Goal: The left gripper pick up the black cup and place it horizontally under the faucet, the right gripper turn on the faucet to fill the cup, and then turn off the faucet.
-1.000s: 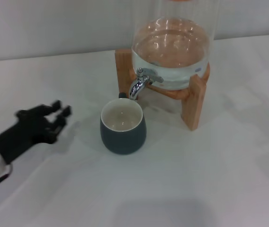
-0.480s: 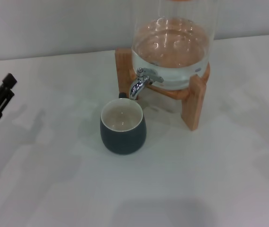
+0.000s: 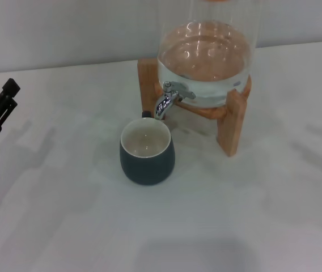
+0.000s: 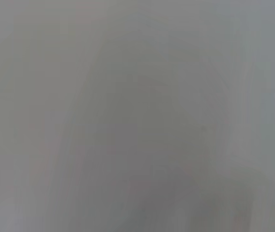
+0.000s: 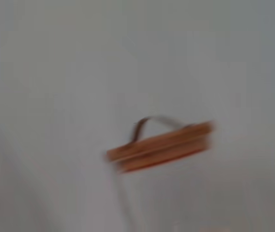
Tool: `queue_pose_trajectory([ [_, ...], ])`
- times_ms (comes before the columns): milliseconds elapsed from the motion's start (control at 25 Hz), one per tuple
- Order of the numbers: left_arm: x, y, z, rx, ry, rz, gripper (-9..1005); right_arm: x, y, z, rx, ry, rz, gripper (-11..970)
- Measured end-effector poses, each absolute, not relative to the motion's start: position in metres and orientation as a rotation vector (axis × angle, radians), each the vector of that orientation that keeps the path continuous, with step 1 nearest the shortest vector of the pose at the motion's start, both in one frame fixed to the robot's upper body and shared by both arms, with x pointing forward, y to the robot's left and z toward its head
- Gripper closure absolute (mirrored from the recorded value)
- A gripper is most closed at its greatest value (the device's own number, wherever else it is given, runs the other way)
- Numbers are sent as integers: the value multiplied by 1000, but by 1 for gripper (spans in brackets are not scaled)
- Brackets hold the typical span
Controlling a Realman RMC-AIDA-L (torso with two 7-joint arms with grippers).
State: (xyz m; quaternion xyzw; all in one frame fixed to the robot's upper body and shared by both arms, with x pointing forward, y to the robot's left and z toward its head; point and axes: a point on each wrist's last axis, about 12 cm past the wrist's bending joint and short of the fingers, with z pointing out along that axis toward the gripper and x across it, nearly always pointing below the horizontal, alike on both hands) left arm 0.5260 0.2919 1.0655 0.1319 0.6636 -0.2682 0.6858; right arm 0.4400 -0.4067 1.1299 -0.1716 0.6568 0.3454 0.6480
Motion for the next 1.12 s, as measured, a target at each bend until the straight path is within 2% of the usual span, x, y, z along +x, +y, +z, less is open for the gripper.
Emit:
queue_pose_trajectory([
  [280,529,294,1070,268,1466,-603,372,461,-364,1137,-585,1538,946,262],
  [520,529,300,1071,242,1463,-589,367,483,-323,1148,-737,1602,955,264],
  [840,527,307,1070,210,1469,-571,360,501,-279,1160,-749,1675,864,268],
  [1120,527,308,1072,218,1463,-565,353,512,-255,1154,-730,1768,793,268],
])
